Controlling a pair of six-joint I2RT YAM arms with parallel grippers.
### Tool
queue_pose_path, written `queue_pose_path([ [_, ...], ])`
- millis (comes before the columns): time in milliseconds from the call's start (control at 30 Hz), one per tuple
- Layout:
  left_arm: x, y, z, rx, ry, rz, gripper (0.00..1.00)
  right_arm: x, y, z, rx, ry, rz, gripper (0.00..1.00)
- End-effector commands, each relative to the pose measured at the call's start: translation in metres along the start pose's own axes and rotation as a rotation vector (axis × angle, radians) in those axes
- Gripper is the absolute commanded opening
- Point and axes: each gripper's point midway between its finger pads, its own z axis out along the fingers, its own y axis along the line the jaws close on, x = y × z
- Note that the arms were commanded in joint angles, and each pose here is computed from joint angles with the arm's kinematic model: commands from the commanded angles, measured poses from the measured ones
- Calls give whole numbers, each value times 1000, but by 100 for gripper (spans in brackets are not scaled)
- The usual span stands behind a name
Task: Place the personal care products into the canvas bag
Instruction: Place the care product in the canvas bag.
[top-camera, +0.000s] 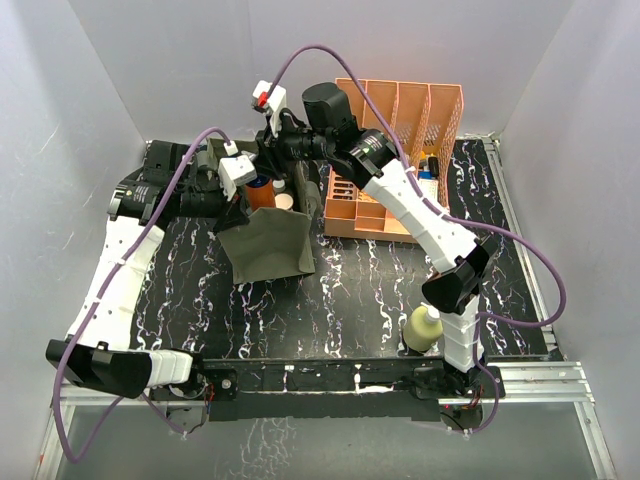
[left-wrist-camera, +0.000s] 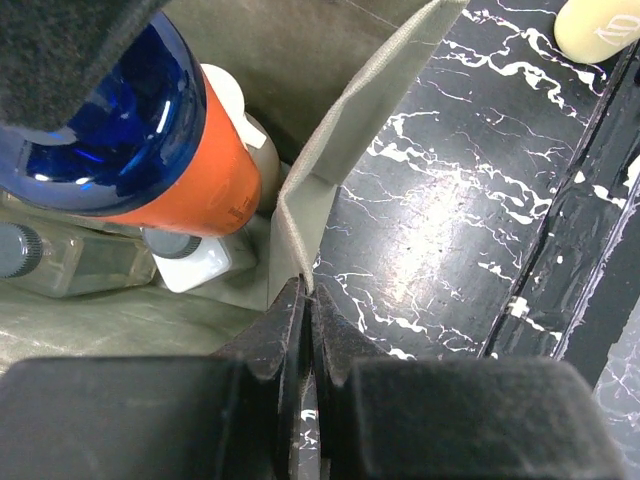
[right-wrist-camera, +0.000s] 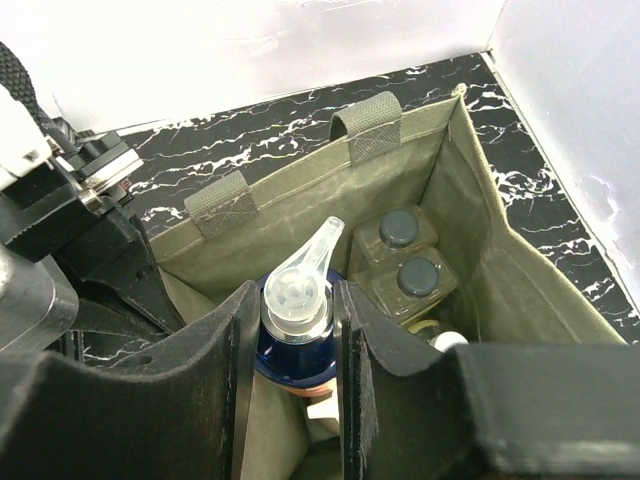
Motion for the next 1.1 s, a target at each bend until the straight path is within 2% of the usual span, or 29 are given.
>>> queue_pose_path([
  [0, -20, -18, -17, 18, -74, 75, 0, -113, 14, -64, 83, -280, -168, 8],
  [233, -24, -26, -19, 54, -102, 110, 0, -127, 24, -92, 107, -301, -192, 8],
  [467, -28, -31, -19, 86, -118, 127, 0, -108, 34, -101, 86, -250, -184, 8],
  [700, -34, -41, -22, 131, -153, 141, 0, -74, 34, -89, 60, -165, -146, 8],
  [1067, -39, -47, -25, 139, -186, 148, 0, -47, 32, -74, 35, -99, -99, 8],
])
